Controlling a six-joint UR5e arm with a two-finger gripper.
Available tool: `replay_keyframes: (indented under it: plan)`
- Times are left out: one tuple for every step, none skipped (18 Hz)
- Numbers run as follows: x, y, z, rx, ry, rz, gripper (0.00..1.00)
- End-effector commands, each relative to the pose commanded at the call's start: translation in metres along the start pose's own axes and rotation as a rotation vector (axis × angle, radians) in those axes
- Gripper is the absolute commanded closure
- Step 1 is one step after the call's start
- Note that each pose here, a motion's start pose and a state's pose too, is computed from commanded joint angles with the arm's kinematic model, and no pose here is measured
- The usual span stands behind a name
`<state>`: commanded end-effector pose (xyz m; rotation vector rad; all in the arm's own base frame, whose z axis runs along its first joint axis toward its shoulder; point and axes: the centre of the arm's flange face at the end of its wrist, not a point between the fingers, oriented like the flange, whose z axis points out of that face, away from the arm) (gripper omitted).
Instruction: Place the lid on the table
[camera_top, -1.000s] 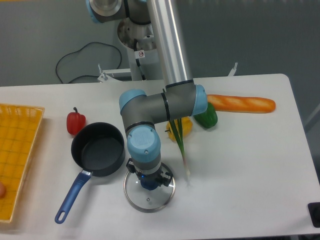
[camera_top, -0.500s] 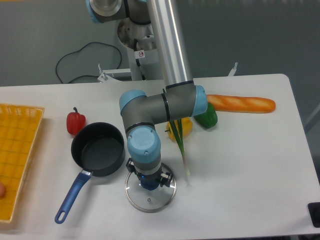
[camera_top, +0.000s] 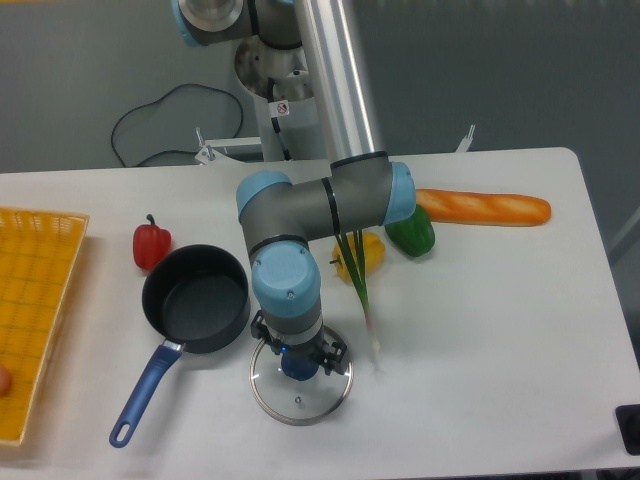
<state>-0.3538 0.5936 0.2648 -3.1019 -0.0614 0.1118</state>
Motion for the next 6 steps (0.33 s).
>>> replay_keyframes:
  plan:
    - [-0.001, 0.0, -0.003, -0.002, -0.012, 0.035, 0.0]
    - [-0.001, 0.002, -0.011, -0.007, -0.031, 0.092, 0.0]
    - [-0.001, 0.003, -0.017, -0.008, -0.04, 0.14, 0.0]
    - [0.001, 0.006, -0.019, -0.008, -0.041, 0.17, 0.0]
    - [0.0, 0.007, -0.023, -0.005, -0.045, 0.186, 0.0]
    - [-0.001, 0.008, -0.025, -0.006, -0.049, 0.192, 0.0]
